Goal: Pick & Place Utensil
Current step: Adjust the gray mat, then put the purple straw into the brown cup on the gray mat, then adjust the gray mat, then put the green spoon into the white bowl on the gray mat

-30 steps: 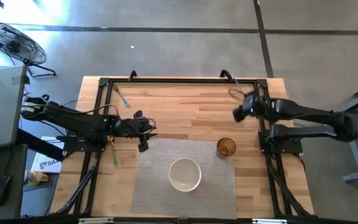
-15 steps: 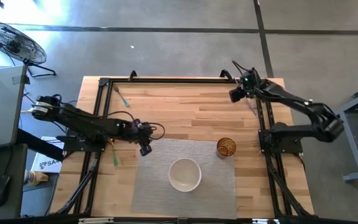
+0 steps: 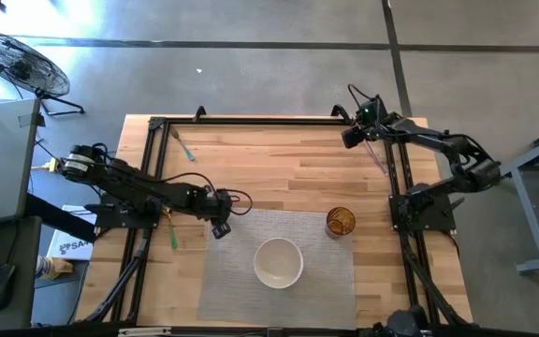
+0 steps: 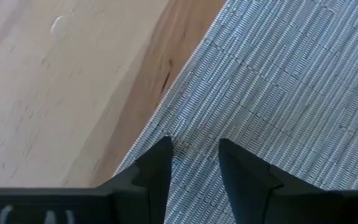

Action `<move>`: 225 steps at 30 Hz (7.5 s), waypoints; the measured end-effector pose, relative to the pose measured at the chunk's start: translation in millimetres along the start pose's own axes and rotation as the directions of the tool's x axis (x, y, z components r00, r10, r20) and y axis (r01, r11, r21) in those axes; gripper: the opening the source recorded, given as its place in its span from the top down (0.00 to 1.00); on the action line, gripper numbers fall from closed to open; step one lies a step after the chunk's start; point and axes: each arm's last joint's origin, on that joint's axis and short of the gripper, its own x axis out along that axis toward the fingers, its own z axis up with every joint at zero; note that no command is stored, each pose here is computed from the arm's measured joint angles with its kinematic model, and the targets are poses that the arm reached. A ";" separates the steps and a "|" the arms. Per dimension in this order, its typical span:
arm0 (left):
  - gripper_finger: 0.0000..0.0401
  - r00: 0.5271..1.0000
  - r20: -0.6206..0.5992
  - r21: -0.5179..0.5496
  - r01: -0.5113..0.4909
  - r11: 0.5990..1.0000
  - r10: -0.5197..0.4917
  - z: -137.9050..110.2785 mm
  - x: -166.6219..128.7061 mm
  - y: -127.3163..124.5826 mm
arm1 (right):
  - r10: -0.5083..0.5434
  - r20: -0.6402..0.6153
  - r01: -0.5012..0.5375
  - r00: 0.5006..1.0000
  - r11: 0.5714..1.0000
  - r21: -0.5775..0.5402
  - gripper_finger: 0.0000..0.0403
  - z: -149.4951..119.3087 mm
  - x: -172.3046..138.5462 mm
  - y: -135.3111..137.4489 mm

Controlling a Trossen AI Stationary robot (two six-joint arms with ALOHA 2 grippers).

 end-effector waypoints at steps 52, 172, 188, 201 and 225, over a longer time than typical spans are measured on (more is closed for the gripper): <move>0.67 0.986 0.158 0.075 -0.071 0.995 0.059 -8.6 -36.5 -3.3 | 0.006 -0.201 0.023 0.980 0.990 0.139 0.78 24.5 57.0 -19.1; 0.67 0.853 -0.453 -0.461 -0.474 0.751 0.260 -79.4 -60.2 -34.8 | 0.977 0.200 -0.631 -0.066 0.115 -0.767 0.58 -101.4 -212.4 109.9; 0.67 0.868 -0.253 -0.756 -0.453 0.472 0.428 -109.9 -70.1 -23.4 | 0.980 0.190 -0.634 -0.053 0.114 -0.765 0.57 -102.4 -211.0 110.2; 0.67 0.880 -0.180 -0.828 -0.377 0.415 0.440 -128.9 -48.1 -6.1 | 0.981 0.186 -0.641 -0.055 0.108 -0.760 0.58 -102.5 -211.0 110.3; 0.98 0.840 -0.012 -0.811 -0.326 0.486 0.543 -130.9 -30.2 -5.5 | 0.983 0.180 -0.656 -0.044 0.108 -0.747 0.59 -103.1 -210.0 110.4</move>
